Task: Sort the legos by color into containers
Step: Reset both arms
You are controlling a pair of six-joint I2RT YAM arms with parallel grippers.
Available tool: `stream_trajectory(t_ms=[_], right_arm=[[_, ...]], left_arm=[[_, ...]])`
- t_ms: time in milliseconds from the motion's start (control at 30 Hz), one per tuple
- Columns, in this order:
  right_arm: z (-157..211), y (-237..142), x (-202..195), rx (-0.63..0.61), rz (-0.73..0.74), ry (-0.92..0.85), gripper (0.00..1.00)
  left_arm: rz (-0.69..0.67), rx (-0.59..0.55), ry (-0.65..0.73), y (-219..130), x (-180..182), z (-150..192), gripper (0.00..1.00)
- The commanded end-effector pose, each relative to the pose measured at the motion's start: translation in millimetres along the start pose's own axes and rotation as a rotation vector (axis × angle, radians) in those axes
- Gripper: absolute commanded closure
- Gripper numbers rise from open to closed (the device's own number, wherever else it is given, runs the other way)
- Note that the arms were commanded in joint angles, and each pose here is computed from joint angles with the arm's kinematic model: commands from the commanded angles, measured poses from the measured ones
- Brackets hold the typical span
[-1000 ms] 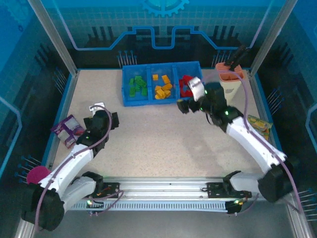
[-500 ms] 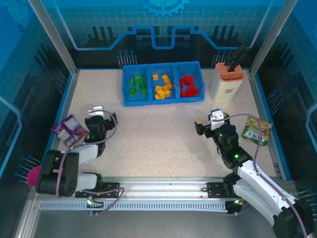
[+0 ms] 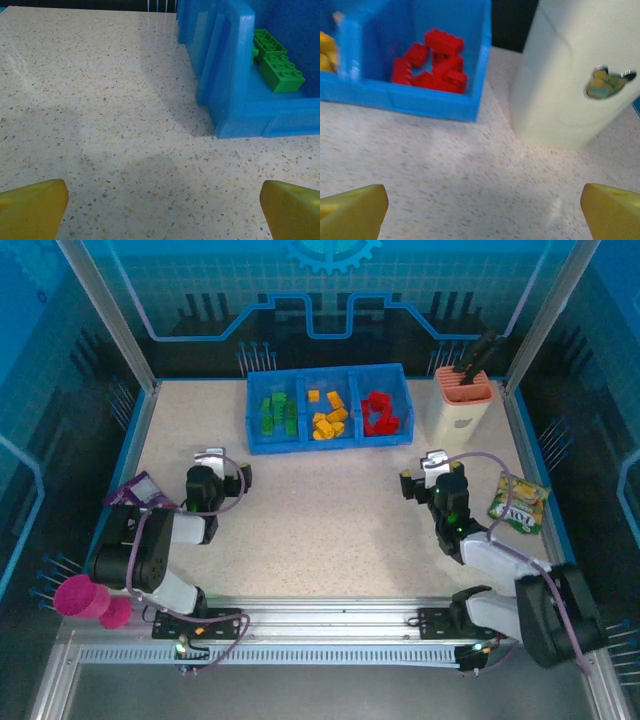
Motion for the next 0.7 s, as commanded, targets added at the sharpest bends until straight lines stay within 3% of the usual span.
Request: stream_trajectory(t_ms=[0,300,667], right_arm=[[-7.7,18.5,-10.8,-0.067,0.037,-0.01,0.0],[13.6,44.5,-11.4,-0.122,-0.021,0.093,0.0],[15.2,54.2,-9.3,-0.063,-0.089,0.103,0.0]], left_arm=[[0.037,-0.042,-0.001,2.0,-5.8,-14.0,0.01],[0.038,-0.042,-0.001,1.9,-5.9,-14.1,0.01],[0.038,-0.042,-0.001,1.9,-5.9,-14.2,0.01]])
Point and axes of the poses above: each hand's point on the last joint's axis, 136 mm out from that joint toward the fingers, its own y axis out along the fingers, its own x axis along the line the jaws close on, z = x × y, the point moved 2 cm from there along -y, back along the fingers, and after that the axes turned 13 degrees about -y, right-handed, at the moved point
